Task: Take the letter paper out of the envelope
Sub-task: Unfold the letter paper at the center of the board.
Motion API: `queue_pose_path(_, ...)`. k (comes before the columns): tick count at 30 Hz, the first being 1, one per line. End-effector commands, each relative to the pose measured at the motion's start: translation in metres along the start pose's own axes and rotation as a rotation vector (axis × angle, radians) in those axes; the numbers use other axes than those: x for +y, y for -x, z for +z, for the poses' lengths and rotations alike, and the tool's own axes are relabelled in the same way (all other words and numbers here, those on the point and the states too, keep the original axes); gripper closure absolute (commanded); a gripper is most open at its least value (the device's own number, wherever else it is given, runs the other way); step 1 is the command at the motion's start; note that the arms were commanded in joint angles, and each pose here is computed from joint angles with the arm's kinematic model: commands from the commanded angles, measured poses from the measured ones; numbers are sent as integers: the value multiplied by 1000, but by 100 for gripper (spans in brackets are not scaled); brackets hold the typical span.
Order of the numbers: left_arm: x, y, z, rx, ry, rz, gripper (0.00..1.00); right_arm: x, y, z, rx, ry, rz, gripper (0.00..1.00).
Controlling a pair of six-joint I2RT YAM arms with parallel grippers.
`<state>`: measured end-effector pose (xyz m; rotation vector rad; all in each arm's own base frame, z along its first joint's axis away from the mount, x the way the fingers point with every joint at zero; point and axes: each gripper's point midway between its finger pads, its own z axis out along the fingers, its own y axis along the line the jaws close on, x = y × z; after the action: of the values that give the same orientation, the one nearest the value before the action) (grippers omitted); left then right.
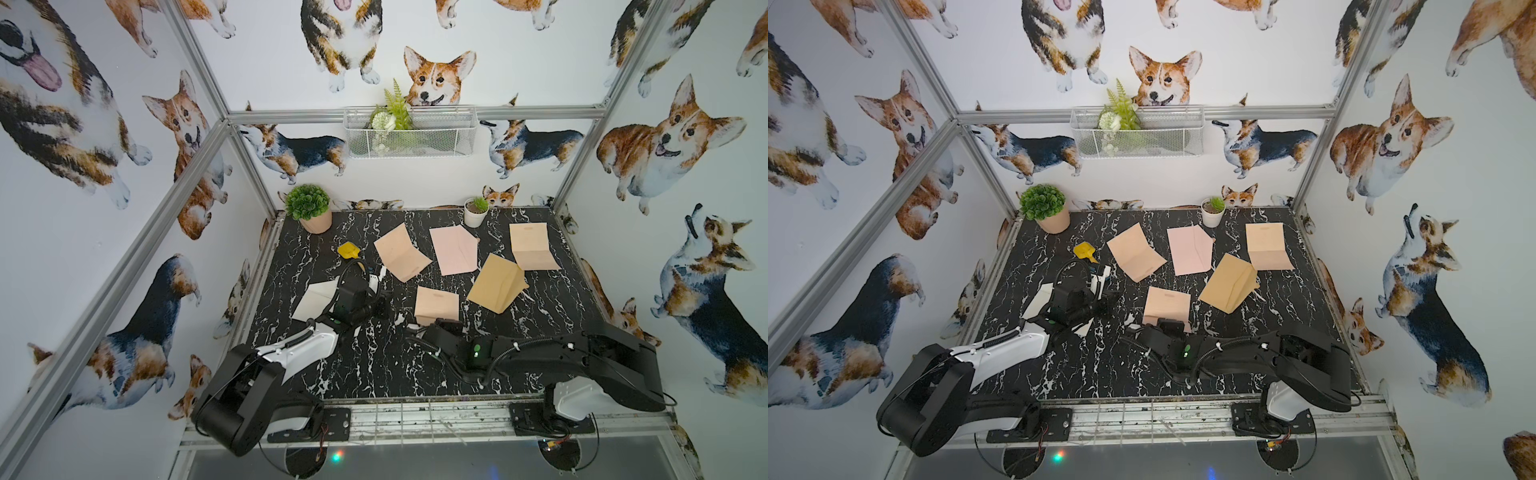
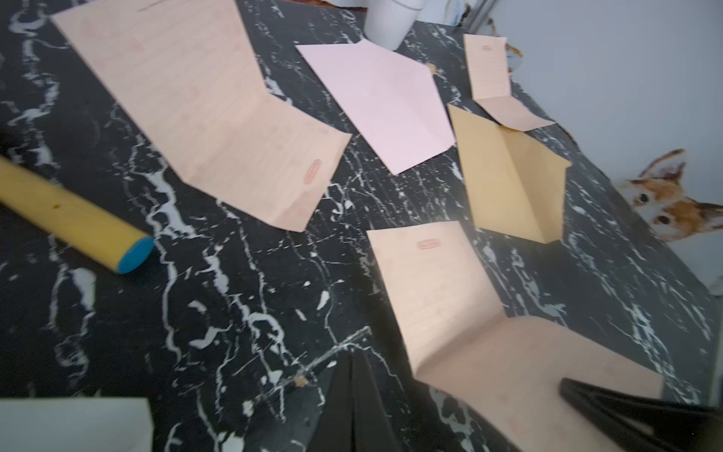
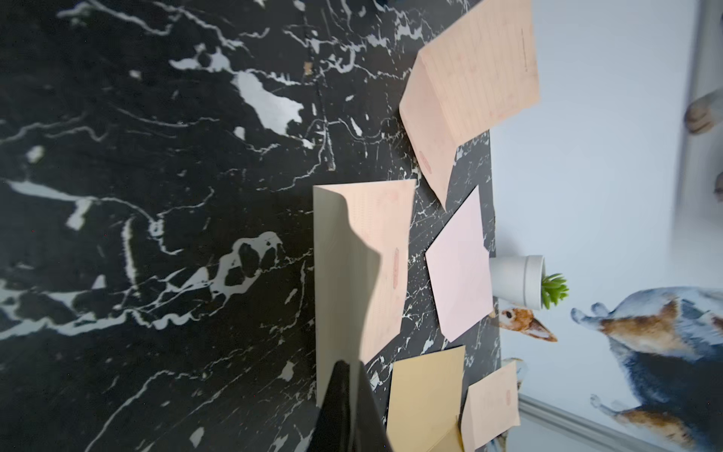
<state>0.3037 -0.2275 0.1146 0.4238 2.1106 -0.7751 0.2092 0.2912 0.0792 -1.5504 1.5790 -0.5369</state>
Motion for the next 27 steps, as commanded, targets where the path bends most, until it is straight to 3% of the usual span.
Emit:
queue_pose_path(1, -42, 16, 2, -39, -246, 53, 100, -22, 39, -1, -145, -207, 11, 100)
queue_pose_path(10, -71, 5, 21, 51, -462, -6, 100, 17, 78, 18, -215, -461, -158, 100)
queue_pose_path(14, -75, 1, 23, 71, -465, 6, 100, 29, 81, 21, -225, -402, -152, 100)
queue_pose_path(19, -72, -2, 26, 83, -441, 10, 100, 36, 76, 7, -257, -177, -29, 100)
queue_pose_path(27, -66, -15, 38, 158, -393, 14, 100, 40, 65, 7, -238, -166, -46, 100)
